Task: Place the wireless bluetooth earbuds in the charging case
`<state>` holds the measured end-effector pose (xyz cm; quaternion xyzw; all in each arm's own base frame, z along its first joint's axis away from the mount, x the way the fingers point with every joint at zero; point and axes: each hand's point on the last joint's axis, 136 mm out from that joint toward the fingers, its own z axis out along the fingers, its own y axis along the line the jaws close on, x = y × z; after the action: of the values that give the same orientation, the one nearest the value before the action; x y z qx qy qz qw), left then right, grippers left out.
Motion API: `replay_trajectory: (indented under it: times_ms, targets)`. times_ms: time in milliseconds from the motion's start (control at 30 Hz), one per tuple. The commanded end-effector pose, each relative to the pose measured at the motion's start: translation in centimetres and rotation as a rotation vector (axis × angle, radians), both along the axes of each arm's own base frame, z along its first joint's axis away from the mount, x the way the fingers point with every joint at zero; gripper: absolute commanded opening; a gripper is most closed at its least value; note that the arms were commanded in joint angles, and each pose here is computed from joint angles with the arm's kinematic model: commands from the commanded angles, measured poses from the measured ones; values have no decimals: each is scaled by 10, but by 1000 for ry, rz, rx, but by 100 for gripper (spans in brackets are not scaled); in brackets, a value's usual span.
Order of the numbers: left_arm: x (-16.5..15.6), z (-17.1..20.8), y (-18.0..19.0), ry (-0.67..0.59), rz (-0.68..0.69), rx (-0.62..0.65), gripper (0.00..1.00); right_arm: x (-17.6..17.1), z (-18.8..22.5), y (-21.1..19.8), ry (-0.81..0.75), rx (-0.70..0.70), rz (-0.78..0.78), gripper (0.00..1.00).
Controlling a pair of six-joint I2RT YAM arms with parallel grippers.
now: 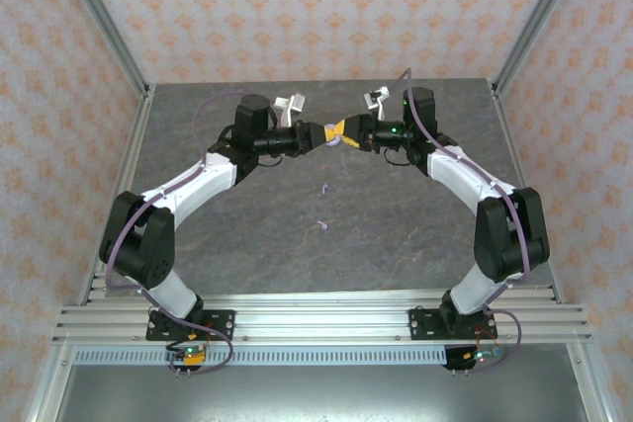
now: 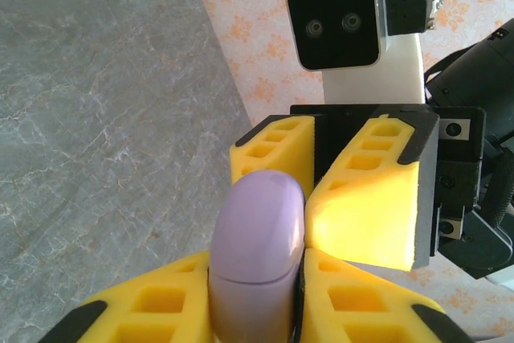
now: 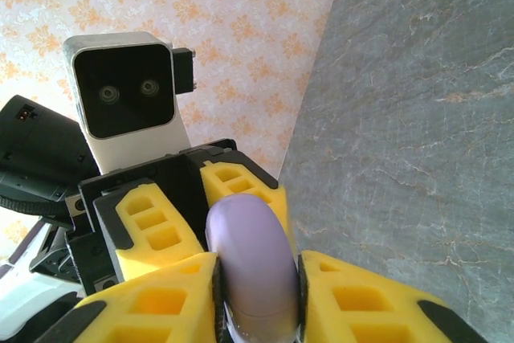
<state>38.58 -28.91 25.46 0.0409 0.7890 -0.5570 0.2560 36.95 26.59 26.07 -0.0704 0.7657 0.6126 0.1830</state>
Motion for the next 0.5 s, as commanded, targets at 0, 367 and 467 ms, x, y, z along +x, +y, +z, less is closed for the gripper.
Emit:
replay_trajectory:
  times_ms: [0, 367, 467]
  targets:
    - [-16, 9, -24, -43, -85, -12, 19, -6, 10, 12, -53, -5, 42, 31]
    - [-15, 6, -17, -47, -81, 25, 19, -11, 12, 7, -75, -34, 34, 41]
    - [-16, 6, -14, -49, -79, 33, 19, -9, 12, 7, -77, -34, 30, 46]
